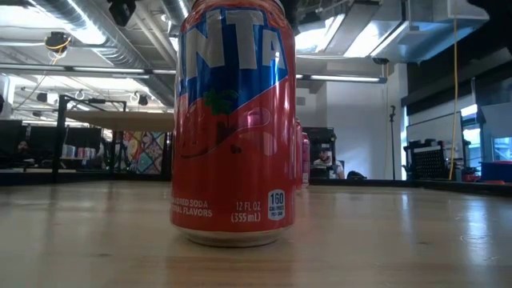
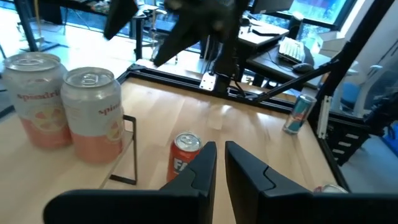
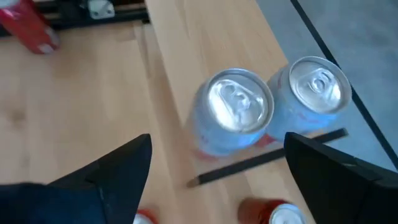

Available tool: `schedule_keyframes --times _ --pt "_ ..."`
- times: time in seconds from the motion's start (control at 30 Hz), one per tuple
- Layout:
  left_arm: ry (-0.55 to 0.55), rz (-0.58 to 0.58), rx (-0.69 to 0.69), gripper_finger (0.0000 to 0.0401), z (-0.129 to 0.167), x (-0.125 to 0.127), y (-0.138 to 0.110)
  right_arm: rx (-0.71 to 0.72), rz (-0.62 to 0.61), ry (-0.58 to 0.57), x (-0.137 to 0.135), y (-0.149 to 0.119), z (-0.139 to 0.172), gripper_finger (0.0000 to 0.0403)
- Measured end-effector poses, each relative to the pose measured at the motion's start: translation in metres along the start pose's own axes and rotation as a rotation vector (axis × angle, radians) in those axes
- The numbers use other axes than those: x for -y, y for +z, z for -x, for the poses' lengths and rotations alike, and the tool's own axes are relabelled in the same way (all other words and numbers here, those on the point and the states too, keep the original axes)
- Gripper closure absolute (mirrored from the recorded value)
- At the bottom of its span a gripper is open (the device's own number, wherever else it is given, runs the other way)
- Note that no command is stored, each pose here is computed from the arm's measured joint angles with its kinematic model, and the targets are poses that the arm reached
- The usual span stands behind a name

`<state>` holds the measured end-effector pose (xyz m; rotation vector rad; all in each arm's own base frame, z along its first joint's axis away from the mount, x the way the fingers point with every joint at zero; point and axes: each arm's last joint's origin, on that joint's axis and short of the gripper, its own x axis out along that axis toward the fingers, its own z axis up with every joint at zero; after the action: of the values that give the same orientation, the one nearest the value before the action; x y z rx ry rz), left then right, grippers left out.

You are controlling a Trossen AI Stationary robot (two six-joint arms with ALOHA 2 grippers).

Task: Place canned beverage on shelf
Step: Put the top orange soda can on the shelf

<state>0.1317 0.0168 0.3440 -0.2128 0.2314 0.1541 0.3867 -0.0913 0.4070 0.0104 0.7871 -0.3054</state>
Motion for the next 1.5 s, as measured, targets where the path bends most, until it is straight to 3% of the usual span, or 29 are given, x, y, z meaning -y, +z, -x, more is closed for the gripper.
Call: schedule_keyframes --times 0.13,0.3,0.47,0.63,0.77,0.9,1.0,1.23,1.4,1.5 --pt "0.030 -0.001 0.005 0.0371 0.000 -0.001 0.000 -0.027 -0.033 -0.025 -0.002 -0.006 0.028 0.0050" --pt "0.057 0.000 -0.011 0.0370 -0.003 -0.002 -0.001 -0.167 -0.042 -0.116 0.004 -0.024 0.052 0.0049" --pt "0.091 0.009 -0.035 0.0330 -0.012 -0.003 -0.003 -0.192 -0.015 -0.171 0.010 -0.032 0.069 0.0049" --pt "0.142 0.025 -0.038 0.0259 -0.022 -0.004 -0.003 -0.197 -0.008 -0.157 0.027 -0.055 0.062 0.0049" --pt "0.181 0.053 -0.022 0.0209 -0.028 -0.005 -0.002 -0.101 -0.052 -0.117 0.049 -0.088 0.053 0.0049" --pt "0.222 0.031 -0.027 0.0179 -0.032 -0.006 -0.002 0.005 -0.125 -0.135 0.069 -0.119 0.038 0.0049" --pt "0.225 0.090 -0.015 0.0170 -0.033 -0.006 -0.002 -0.008 -0.171 -0.135 0.074 -0.135 0.026 0.0049" --pt "0.020 0.097 -0.002 0.0168 -0.052 0.006 0.003 -0.008 -0.160 0.135 0.052 -0.138 0.022 0.0049" --pt "-0.033 0.075 -0.112 0.0167 -0.076 0.021 -0.012 -0.007 -0.036 0.278 0.014 -0.137 0.021 0.0049" --pt "-0.029 0.057 -0.165 0.0167 -0.090 0.027 -0.021 -0.012 0.024 0.304 -0.007 -0.141 0.017 0.0049"
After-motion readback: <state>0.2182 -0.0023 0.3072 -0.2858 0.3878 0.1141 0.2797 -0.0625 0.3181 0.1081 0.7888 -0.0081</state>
